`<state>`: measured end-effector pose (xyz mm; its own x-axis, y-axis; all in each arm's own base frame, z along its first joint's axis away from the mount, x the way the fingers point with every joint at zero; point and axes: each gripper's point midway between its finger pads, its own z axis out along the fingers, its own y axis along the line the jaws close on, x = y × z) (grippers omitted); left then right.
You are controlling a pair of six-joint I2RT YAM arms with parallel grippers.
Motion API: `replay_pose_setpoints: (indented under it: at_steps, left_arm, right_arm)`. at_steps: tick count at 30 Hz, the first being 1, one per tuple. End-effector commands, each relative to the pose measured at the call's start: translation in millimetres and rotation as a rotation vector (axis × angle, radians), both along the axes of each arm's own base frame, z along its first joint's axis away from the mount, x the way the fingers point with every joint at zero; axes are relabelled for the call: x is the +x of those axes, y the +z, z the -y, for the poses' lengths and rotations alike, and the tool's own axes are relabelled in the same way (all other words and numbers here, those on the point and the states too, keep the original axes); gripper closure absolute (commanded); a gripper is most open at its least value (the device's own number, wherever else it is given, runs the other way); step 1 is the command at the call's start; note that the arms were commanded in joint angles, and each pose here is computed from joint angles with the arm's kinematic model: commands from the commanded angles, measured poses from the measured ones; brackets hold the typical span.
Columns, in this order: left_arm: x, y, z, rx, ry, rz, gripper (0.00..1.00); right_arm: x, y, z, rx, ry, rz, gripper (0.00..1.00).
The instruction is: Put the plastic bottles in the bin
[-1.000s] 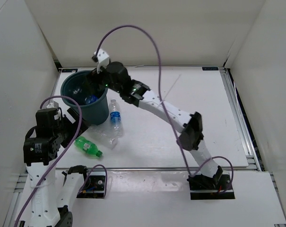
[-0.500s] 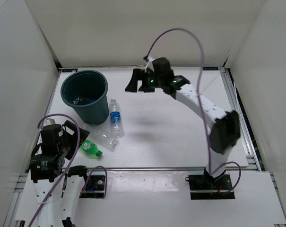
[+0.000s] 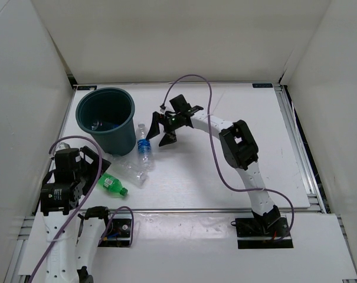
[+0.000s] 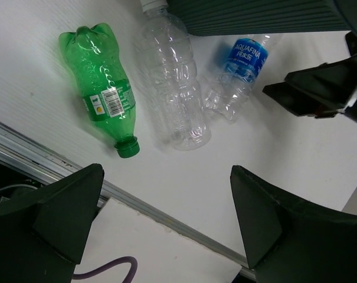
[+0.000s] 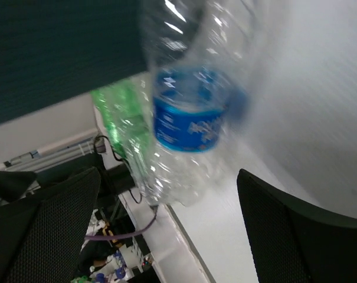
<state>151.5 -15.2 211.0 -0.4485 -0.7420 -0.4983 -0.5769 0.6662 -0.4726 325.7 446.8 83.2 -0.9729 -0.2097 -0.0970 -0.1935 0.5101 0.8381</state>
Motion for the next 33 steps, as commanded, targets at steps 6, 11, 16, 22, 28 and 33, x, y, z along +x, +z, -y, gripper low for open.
replay_pose_setpoints:
  at_steps: [6,11,16,22,28,33]
  left_arm:
    - [-8.9,-9.4,-3.8,0.035,-0.01,-0.024,0.01]
    - [-13.1,-6.0,-3.2,0.055,-0.045,-0.027,0.01]
    - [-18.1,-5.3,-7.4,0.092,-0.061,-0.05,0.01]
    - [-22.8,-11.6,-9.1,0.103,-0.063,-0.08,0.01]
    - [-23.5,-21.5,-7.5,0.068,-0.026,-0.108,0.01]
    - [-22.9,-28.4,-2.5,0.044,-0.042,-0.121,0.01]
  right_arm:
    - [-2.7,7.7,-42.2,0.087,0.055,-0.019,0.0]
    - [1.5,-9.9,-48.9,0.056,0.022,-0.03,0.0]
    - [5.4,-23.1,-51.6,0.046,0.005,-0.043,0.12]
    - [-4.5,-26.0,-42.5,0.028,0.008,-0.057,0.45]
    - [-18.3,28.4,6.3,0.01,-0.031,0.058,0.64]
    - [2.3,116.1,41.1,0.044,-0.166,0.271,0.73]
